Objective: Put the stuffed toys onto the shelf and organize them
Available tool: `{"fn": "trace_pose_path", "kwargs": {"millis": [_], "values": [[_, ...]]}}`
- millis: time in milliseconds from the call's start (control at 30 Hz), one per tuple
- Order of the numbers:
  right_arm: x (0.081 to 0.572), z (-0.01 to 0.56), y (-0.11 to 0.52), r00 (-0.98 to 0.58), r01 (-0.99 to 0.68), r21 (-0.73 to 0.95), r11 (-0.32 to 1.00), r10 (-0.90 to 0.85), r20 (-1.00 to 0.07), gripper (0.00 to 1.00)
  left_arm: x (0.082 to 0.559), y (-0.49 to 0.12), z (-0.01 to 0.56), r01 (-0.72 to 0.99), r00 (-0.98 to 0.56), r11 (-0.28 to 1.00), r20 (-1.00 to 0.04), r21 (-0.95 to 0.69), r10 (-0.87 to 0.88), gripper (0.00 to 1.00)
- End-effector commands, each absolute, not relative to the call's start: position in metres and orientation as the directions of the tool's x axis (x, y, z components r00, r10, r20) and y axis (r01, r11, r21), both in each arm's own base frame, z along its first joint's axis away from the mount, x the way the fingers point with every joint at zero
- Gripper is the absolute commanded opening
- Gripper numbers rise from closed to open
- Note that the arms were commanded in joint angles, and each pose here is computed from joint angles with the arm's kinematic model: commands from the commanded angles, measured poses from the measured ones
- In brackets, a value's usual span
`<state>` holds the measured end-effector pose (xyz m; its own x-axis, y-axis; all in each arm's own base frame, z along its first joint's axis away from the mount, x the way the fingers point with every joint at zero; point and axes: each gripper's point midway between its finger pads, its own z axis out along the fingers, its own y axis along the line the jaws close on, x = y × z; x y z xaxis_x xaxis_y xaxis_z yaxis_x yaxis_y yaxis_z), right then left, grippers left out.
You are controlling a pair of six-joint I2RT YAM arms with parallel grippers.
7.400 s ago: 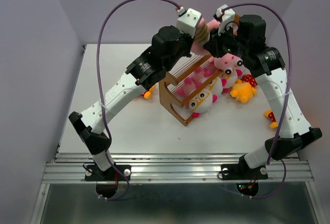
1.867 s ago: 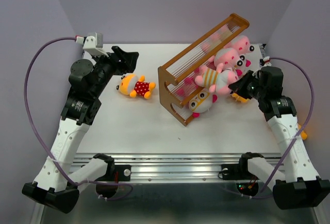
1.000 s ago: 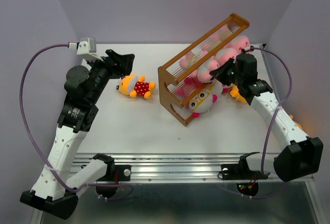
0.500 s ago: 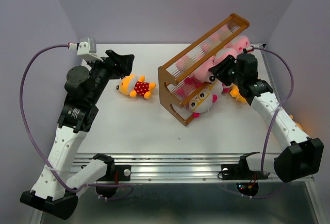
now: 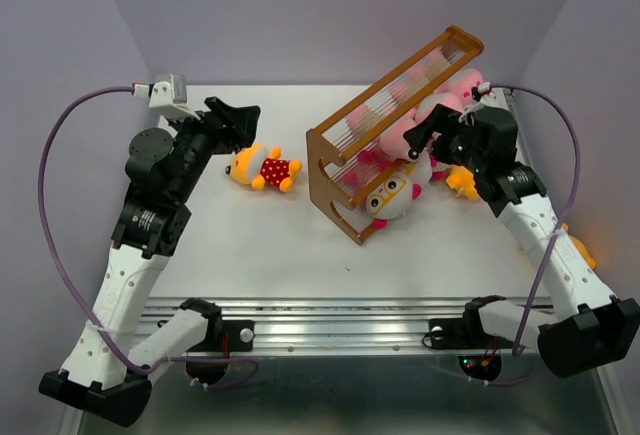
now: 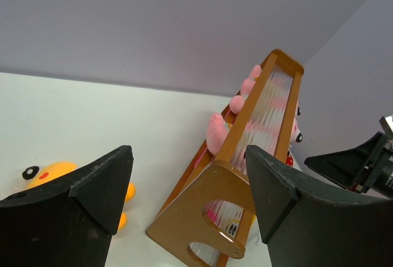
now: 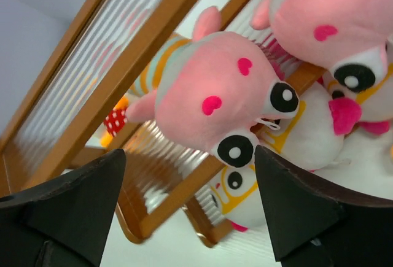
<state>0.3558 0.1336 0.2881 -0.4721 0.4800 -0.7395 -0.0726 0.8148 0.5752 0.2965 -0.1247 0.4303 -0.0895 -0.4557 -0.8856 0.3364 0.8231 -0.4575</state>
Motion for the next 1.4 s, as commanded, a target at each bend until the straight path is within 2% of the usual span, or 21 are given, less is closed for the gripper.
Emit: {"fn": "trace_pose_path", "kwargs": {"millis": [0,33,133,267,733,1033,1133,1233,1267,1367], "values": [[0.336,0.343,0.148,-0.229,-0.509,0.181,0.842,0.071,-0.971,0.94,0.289,-0.118,0.443,0.346,-0.035,0.825,-0.884,-0.448,-0.466,0.85],[0.326,0.347,0.157,-0.183,-0.593,0.116,0.797,0.006,-0.983,0.93,0.289,-0.118,0.443,0.347,-0.035,0.824,-0.884,-0.448,-0.466,0.85],[0.316,0.341,0.164,-0.063,-0.706,-0.076,0.704,-0.169,-0.984,0.9,0.289,-0.119,0.441,0.351,-0.041,0.822,-0.884,-0.449,-0.465,0.85],[0.32,0.322,0.166,-0.06,-0.745,-0.139,0.653,-0.272,-0.96,0.88,0.289,-0.12,0.443,0.356,-0.039,0.82,-0.884,-0.448,-0.466,0.85],[0.379,0.306,0.15,-0.141,-0.68,-0.132,0.721,-0.305,-0.942,0.93,0.275,-0.117,0.439,0.366,-0.037,0.79,-0.856,-0.492,-0.516,0.84],[0.395,0.28,0.163,-0.183,-0.727,-0.08,0.682,-0.304,-0.935,0.9,0.27,-0.116,0.435,0.362,-0.043,0.782,-0.847,-0.507,-0.529,0.84],[0.393,0.272,0.167,-0.196,-0.746,-0.06,0.663,-0.305,-0.932,0.82,0.269,-0.115,0.435,0.357,-0.043,0.785,-0.848,-0.507,-0.528,0.84],[0.394,0.265,0.164,-0.209,-0.744,-0.052,0.667,-0.306,-0.929,0.61,0.268,-0.113,0.433,0.353,-0.042,0.786,-0.848,-0.507,-0.529,0.84],[0.394,0.263,0.162,-0.212,-0.737,-0.055,0.674,-0.308,-0.928,0.45,0.268,-0.113,0.432,0.352,-0.043,0.786,-0.847,-0.509,-0.529,0.84],[0.394,0.262,0.161,-0.215,-0.728,-0.057,0.683,-0.307,-0.927,0.27,0.268,-0.114,0.431,0.351,-0.045,0.785,-0.847,-0.51,-0.53,0.84]]}}
